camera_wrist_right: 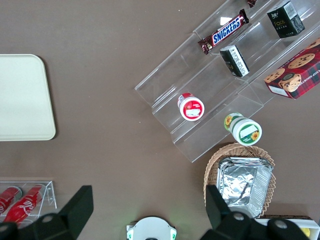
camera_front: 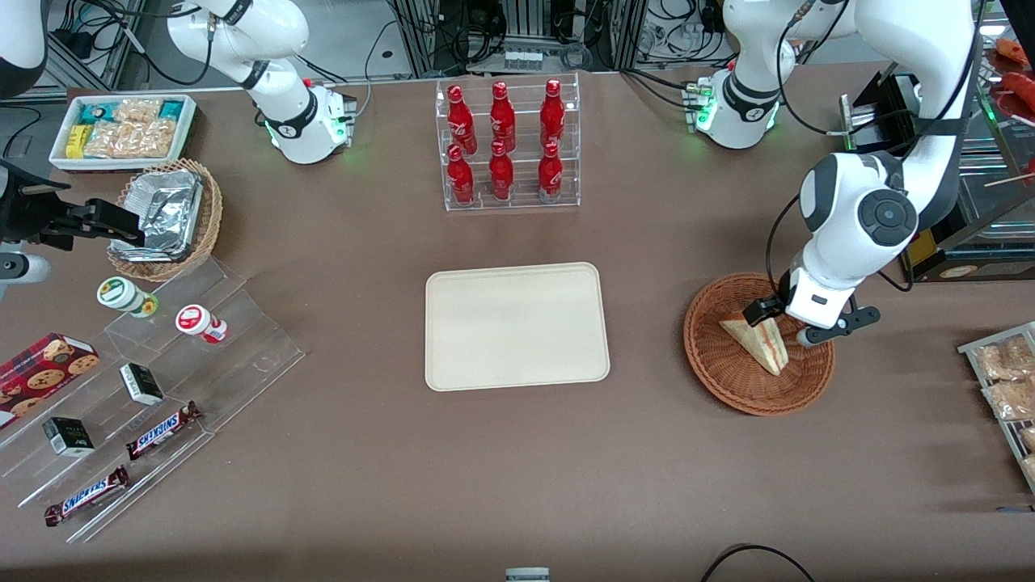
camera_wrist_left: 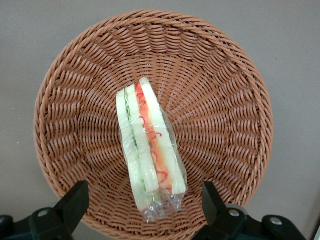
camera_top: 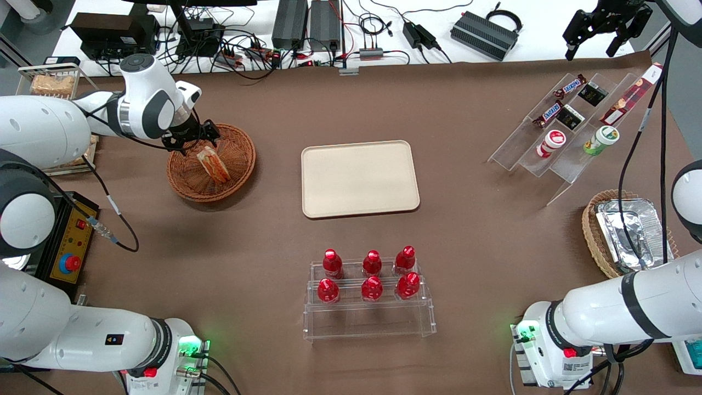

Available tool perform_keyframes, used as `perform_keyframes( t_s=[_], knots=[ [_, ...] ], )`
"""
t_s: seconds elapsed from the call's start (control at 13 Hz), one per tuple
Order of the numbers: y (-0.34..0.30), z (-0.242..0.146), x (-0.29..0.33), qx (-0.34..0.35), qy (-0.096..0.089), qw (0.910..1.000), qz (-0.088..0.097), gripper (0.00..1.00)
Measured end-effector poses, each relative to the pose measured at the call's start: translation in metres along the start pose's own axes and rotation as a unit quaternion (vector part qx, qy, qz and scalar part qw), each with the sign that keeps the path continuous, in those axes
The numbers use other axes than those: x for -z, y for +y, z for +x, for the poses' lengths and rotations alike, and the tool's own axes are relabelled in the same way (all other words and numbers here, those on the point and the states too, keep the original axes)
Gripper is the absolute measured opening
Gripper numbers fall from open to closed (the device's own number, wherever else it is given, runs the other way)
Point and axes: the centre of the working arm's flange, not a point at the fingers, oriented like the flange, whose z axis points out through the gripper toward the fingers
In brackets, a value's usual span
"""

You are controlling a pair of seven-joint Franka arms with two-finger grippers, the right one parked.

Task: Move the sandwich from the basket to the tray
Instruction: 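Lower the open left gripper around the sandwich and close it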

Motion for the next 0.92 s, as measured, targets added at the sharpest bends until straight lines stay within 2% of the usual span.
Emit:
perform_keyframes(
  t_s=[0.38,0.85,0.92],
  knots=[
    [-0.002,-0.005,-0.029,0.002,-0.011,0.9999,0.004,1.0],
    [0.001,-0.006,-0.054,0.009,-0.008,0.9999,0.001,1.0],
    [0.001,-0.006,-0.057,0.009,-0.009,0.9999,0.001,0.94]
  ],
)
